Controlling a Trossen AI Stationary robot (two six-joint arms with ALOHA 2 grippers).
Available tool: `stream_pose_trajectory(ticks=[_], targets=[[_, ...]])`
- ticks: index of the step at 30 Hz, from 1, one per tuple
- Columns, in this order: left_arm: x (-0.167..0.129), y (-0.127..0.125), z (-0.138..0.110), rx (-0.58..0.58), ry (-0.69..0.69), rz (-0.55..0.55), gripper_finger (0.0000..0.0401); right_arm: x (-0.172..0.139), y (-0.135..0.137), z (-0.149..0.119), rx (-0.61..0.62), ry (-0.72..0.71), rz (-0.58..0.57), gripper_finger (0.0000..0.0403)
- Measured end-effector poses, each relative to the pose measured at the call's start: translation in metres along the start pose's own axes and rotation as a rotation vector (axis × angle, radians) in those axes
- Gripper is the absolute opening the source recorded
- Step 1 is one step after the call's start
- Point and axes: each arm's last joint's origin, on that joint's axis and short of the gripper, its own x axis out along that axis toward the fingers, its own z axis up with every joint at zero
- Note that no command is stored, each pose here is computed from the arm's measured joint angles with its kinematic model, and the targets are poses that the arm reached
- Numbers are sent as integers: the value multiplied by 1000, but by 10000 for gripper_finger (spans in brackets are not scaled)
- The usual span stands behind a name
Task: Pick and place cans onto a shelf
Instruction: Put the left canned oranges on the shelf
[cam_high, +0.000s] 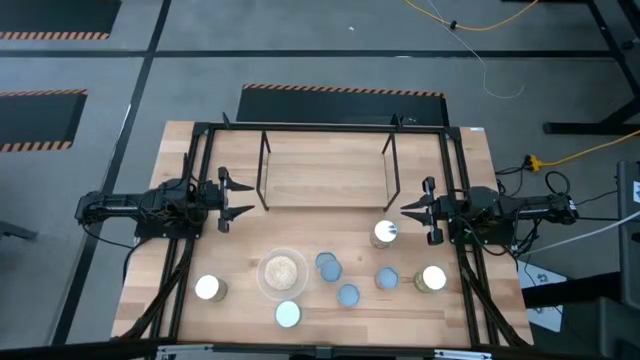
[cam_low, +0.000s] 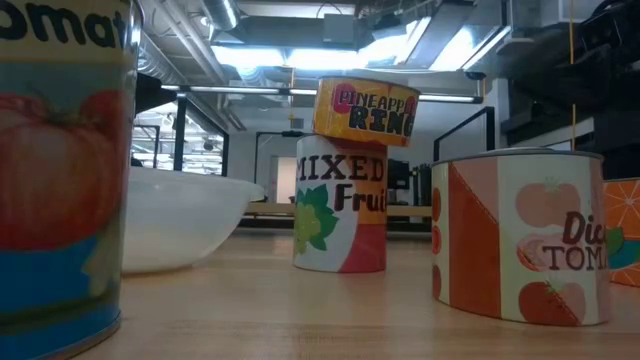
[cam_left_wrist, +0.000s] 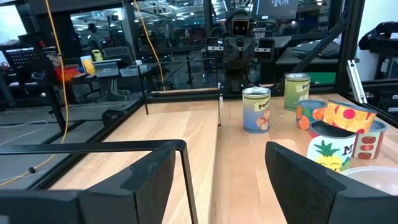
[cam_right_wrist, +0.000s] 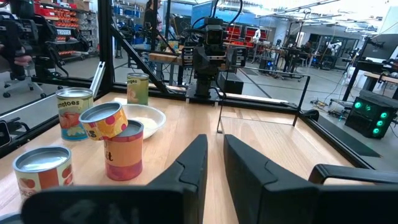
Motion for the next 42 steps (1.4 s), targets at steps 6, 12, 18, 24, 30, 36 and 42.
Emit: stream_pose_trajectory(ticks=[6,12,18,24,30,36,42], targets=[[0,0,4,-4,-39,3,243,0,0,0,0,0,0,59],[-1,1,12,-92,-122,-1,244,0,0,0,0,0,0,59],[-3,2,22,-203,-234,-11,244,0,0,0,0,0,0,59],[-6,4,37,-380,-327,-29,241,0,0,0,0,0,0,59],[-10,6,64,-467,-365,-46,241,0,0,0,0,0,0,59],[-3,8,96,-470,-350,-40,241,0,0,0,0,0,0,59],[22,8,121,-461,-267,-29,241,0,0,0,0,0,0,59]])
